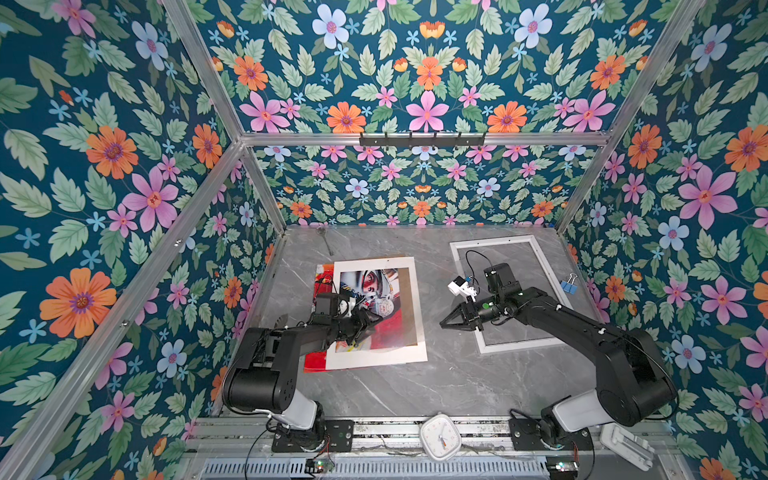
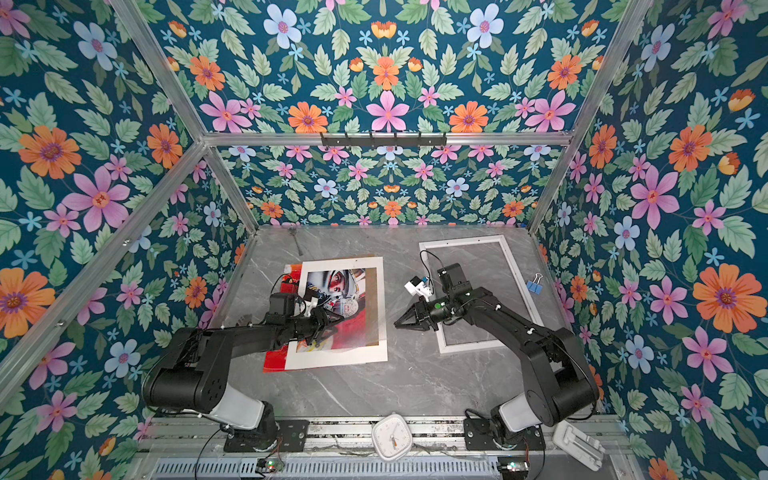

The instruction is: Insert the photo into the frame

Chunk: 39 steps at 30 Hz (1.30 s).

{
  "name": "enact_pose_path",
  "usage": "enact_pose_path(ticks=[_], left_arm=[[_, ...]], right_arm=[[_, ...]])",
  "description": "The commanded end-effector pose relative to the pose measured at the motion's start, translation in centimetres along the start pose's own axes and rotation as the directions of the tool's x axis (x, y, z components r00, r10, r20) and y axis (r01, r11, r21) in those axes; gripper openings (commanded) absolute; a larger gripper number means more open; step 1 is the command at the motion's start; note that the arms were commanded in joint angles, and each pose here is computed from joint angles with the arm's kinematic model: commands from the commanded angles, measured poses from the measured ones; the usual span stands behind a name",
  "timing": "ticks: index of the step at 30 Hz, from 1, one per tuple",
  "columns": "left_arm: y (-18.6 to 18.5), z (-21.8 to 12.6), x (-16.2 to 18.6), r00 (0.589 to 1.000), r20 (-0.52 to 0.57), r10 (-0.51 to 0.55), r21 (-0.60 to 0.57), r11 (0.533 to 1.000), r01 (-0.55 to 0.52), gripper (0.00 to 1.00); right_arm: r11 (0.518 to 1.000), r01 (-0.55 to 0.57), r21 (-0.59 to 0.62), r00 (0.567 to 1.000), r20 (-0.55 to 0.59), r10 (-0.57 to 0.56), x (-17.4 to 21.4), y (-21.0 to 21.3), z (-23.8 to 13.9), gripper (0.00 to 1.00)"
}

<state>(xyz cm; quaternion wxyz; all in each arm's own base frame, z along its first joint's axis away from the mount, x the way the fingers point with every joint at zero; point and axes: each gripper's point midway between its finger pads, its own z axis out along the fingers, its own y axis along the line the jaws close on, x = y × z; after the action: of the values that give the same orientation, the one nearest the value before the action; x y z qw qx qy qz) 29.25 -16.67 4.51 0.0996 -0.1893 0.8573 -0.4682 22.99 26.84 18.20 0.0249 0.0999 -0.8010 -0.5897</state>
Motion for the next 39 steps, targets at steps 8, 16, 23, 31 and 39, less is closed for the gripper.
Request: enact_pose_path(ticks=[8, 16, 23, 31, 39], left_arm=[[0.4, 0.4, 0.2, 0.999, -0.024, 0.047, 0.002, 0.999, -0.047, 0.41], [-1.3, 1.0, 0.7, 0.996, -0.039, 0.075, 0.043, 0.996, -0.073, 0.14], [-3.6, 0.7, 1.0, 0.994, -0.018, 0.112, 0.050, 0.993, -0.111, 0.00], [-6.8, -0.2, 0.8, 0.987, 0.024, 0.161, 0.062, 0.985, -0.162, 0.00], [-10.3, -1.3, 0.5, 0.972, 0.083, 0.219, 0.091, 0.970, -0.227, 0.00]], right_arm=[[0.998, -0.003, 0.060, 1.000, 0.029, 0.002, -0.5, -1.2, -0.5, 0.00], [0.991, -0.036, 0.130, 0.998, 0.055, 0.029, -1.0, -2.0, -0.8, 0.00], [0.968, -0.058, 0.243, 0.995, 0.088, 0.037, -1.2, -2.3, -1.8, 0.00], [0.914, -0.079, 0.399, 0.984, 0.180, 0.006, -1.8, -2.6, -3.9, 0.00], [0.863, -0.073, 0.500, 0.973, 0.224, -0.047, -2.0, -3.2, -5.6, 0.00]])
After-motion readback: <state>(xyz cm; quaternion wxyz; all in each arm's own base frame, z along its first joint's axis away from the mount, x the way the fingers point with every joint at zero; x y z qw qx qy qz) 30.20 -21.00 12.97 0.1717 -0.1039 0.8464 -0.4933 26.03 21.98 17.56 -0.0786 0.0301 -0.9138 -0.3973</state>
